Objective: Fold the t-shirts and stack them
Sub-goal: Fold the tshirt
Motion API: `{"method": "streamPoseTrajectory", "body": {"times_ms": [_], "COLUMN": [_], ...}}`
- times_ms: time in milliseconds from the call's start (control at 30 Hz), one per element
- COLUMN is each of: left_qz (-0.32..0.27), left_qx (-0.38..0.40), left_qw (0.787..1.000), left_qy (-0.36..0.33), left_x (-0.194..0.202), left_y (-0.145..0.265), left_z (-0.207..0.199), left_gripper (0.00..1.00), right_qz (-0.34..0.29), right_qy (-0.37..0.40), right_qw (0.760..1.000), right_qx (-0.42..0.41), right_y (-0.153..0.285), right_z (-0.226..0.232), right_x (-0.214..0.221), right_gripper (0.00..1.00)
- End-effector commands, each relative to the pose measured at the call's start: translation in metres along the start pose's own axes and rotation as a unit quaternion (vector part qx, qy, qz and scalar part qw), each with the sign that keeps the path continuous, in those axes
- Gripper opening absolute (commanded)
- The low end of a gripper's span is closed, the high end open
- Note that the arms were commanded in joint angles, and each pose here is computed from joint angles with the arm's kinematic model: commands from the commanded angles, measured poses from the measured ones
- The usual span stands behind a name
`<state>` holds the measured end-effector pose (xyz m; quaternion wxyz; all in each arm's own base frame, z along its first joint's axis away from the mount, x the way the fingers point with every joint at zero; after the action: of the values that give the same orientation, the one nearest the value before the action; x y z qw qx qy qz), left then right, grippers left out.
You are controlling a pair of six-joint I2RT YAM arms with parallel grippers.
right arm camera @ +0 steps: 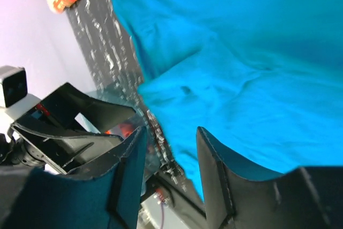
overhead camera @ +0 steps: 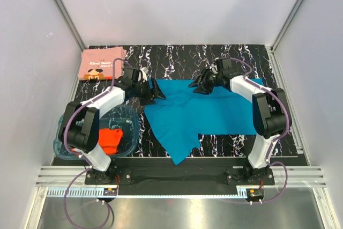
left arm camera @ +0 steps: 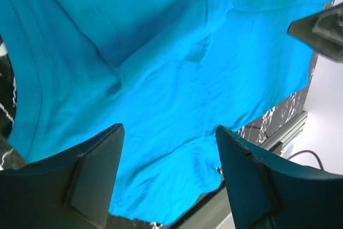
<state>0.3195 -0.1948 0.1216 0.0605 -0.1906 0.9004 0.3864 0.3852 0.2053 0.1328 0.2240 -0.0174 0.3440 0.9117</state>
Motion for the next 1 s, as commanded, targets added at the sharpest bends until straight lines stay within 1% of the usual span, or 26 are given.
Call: {"method": "streamPoseTrajectory", "body": {"times_ms": [0,67,133,167,233,267,300,400,533,700,967], "left_qz": [-0.026,-0.032,-0.033,-0.033,-0.028,-0.025,-0.017,-0.002,-0.002,0.018,0.032], "left_qx": [0.011,0.005,0.006,0.012,0.025,0.026,0.03,0.03,0.017,0.015,-0.006], "left_qw": [1.0,0.999,0.999,0.999,0.999,0.999,0.999,0.999,0.999,0.998,0.996], "left_qy": [-0.005,-0.012,-0.008,-0.005,0.005,0.009,0.014,0.025,0.037,0.064,0.083], "left_x": [-0.02,-0.033,-0.049,-0.055,-0.064,-0.071,-0.075,-0.078,-0.082,-0.082,-0.082], "left_y": [0.017,0.017,0.009,0.006,-0.002,-0.012,-0.021,-0.031,-0.044,-0.059,-0.067], "left_z": [-0.026,-0.033,-0.037,-0.039,-0.042,-0.04,-0.039,-0.032,-0.017,0.0,0.019], "left_gripper": [0.74,0.73,0.7,0.67,0.62,0.6,0.56,0.53,0.52,0.51,0.51], "right_qz": [0.021,0.039,0.059,0.066,0.089,0.095,0.097,0.102,0.109,0.115,0.119], "right_qy": [-0.029,-0.03,-0.021,-0.016,-0.02,-0.016,-0.013,-0.016,-0.023,-0.038,-0.034], "right_qw": [0.999,0.998,0.998,0.997,0.996,0.995,0.995,0.995,0.994,0.993,0.992], "right_qx": [-0.04,-0.033,-0.026,-0.028,-0.02,-0.017,-0.014,-0.013,-0.004,0.01,0.026], "right_y": [-0.008,-0.018,-0.026,-0.029,-0.036,-0.039,-0.043,-0.049,-0.059,-0.066,-0.073], "right_z": [0.017,0.008,-0.002,0.001,-0.006,-0.005,-0.005,-0.005,-0.01,-0.02,-0.027], "right_x": [0.0,0.008,0.016,0.017,0.023,0.026,0.029,0.034,0.04,0.047,0.05], "right_gripper": [0.5,0.5,0.51,0.5,0.5,0.48,0.47,0.46,0.47,0.47,0.4]}}
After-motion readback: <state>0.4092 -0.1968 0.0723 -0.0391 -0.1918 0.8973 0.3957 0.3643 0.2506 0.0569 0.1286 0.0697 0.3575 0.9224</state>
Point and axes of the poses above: each gripper's point midway between its finger pads, its own y axis back along the fingers, its own z axis along the line the jaws close on, x = y × z, the point moved 4 cm from there along y, back along the fingers, and after that the axes turned 4 degrees about y, right-handed, at the moved point
